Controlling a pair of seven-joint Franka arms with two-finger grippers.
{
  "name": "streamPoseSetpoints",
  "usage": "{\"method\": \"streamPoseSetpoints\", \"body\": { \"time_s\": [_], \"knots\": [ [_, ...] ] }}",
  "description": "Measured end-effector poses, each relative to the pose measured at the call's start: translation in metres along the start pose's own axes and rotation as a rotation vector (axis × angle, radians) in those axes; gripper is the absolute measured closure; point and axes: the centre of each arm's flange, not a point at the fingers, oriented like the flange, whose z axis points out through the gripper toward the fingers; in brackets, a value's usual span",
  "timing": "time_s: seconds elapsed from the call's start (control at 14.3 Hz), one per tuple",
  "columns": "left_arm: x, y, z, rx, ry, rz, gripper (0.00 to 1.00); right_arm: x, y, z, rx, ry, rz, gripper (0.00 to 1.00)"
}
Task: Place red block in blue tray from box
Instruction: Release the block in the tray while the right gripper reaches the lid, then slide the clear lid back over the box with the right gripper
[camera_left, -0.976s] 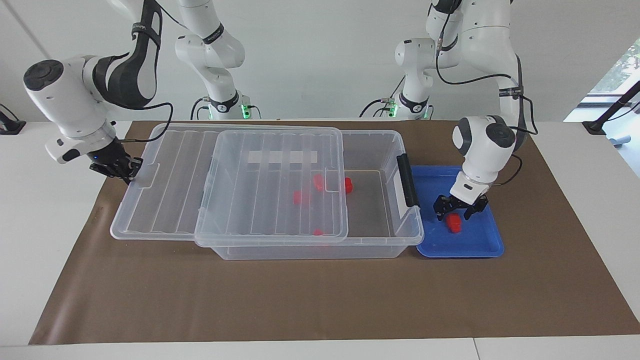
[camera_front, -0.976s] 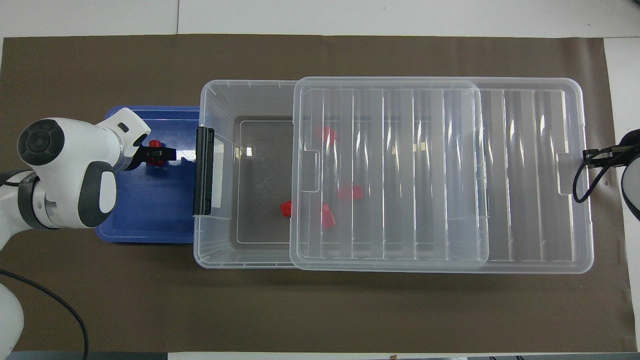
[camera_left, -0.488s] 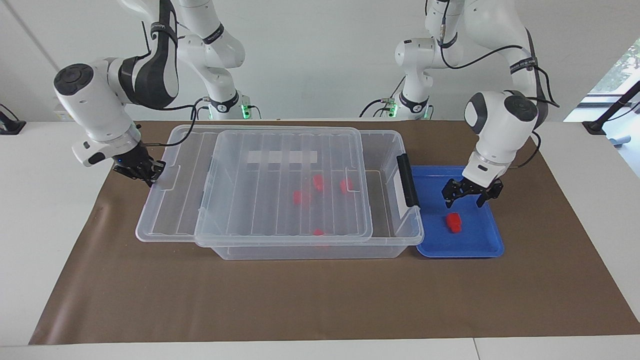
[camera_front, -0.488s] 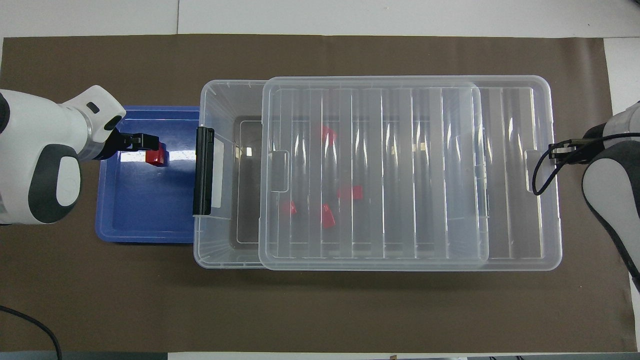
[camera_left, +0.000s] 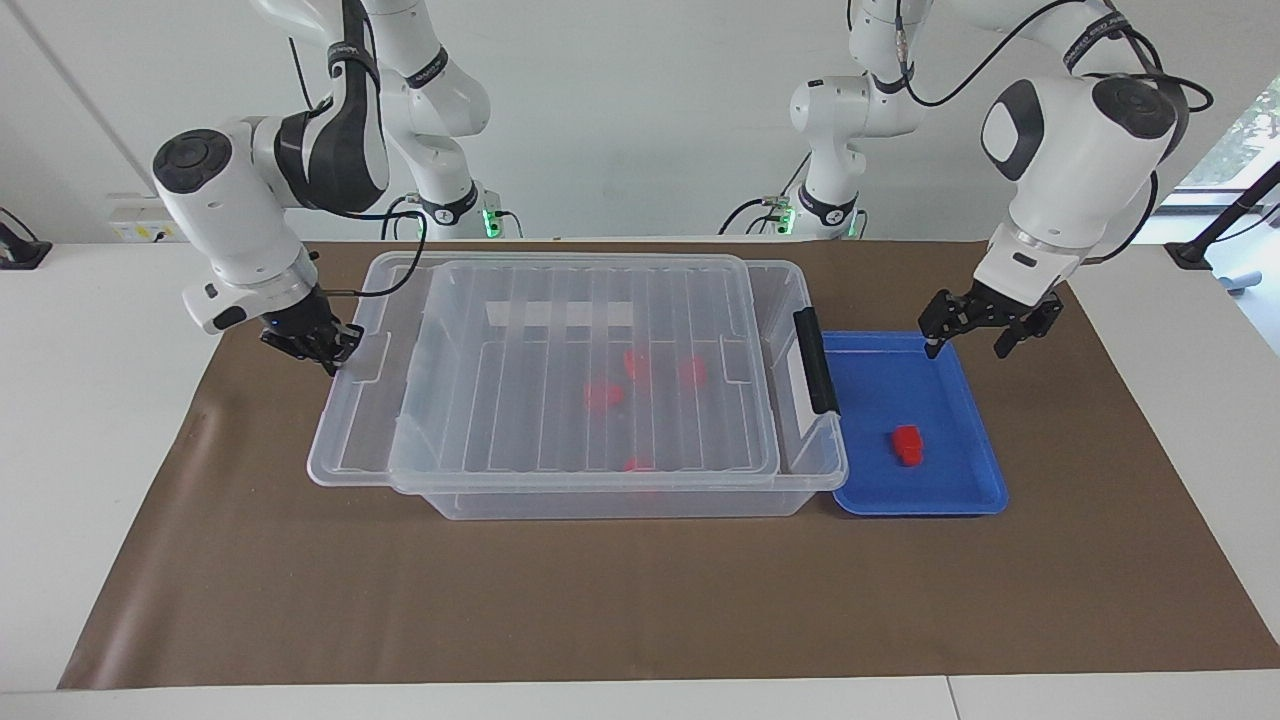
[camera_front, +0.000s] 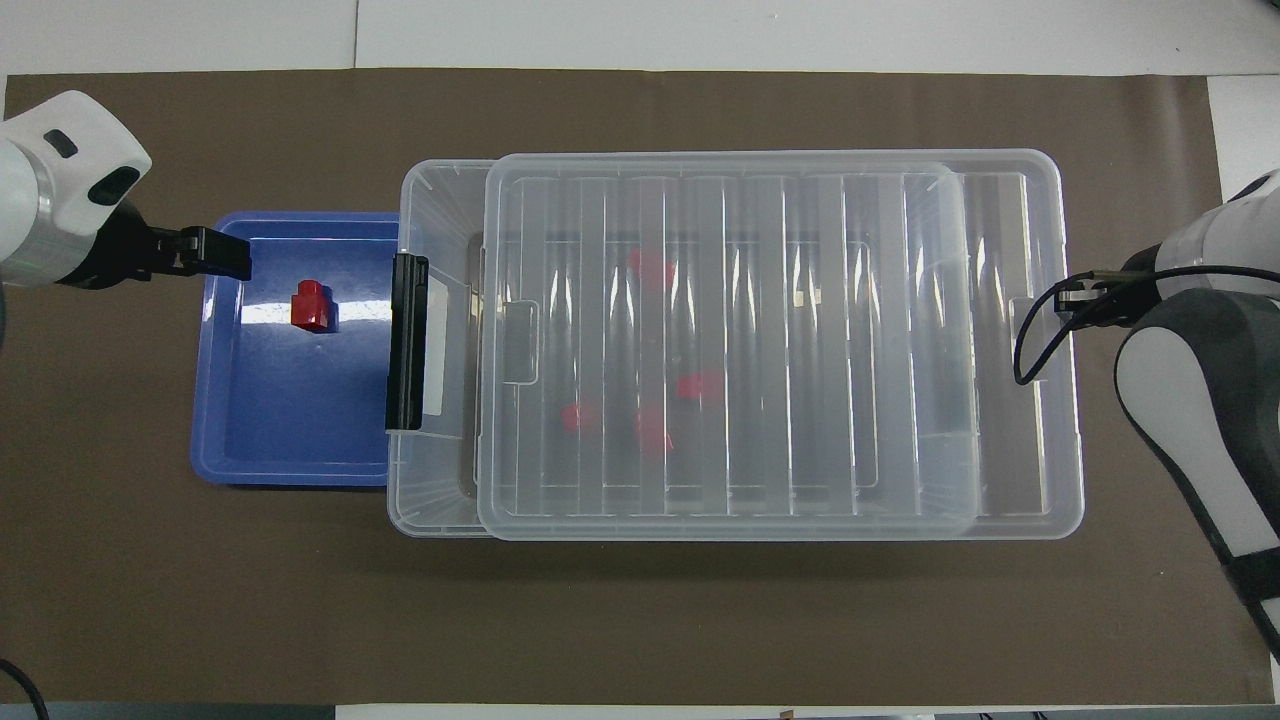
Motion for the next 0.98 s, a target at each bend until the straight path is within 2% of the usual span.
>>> {"method": "streamPoseSetpoints", "body": {
  "time_s": [0.28, 0.56, 0.98],
  "knots": [
    [-0.004, -0.006, -0.043, 0.001, -0.022, 0.001, 0.0, 0.0, 0.0, 0.0, 0.0, 0.0, 0.004, 0.99],
    [-0.011, -0.01, -0.05, 0.003, -0.08, -0.004, 0.0, -0.001, -0.013, 0.0, 0.001, 0.0, 0.025, 0.99],
    [-0.026, -0.01, -0.084, 0.003, -0.046, -0.002, 0.0, -0.004, -0.047, -0.001, 0.002, 0.001, 0.07, 0.99]
  ]
}}
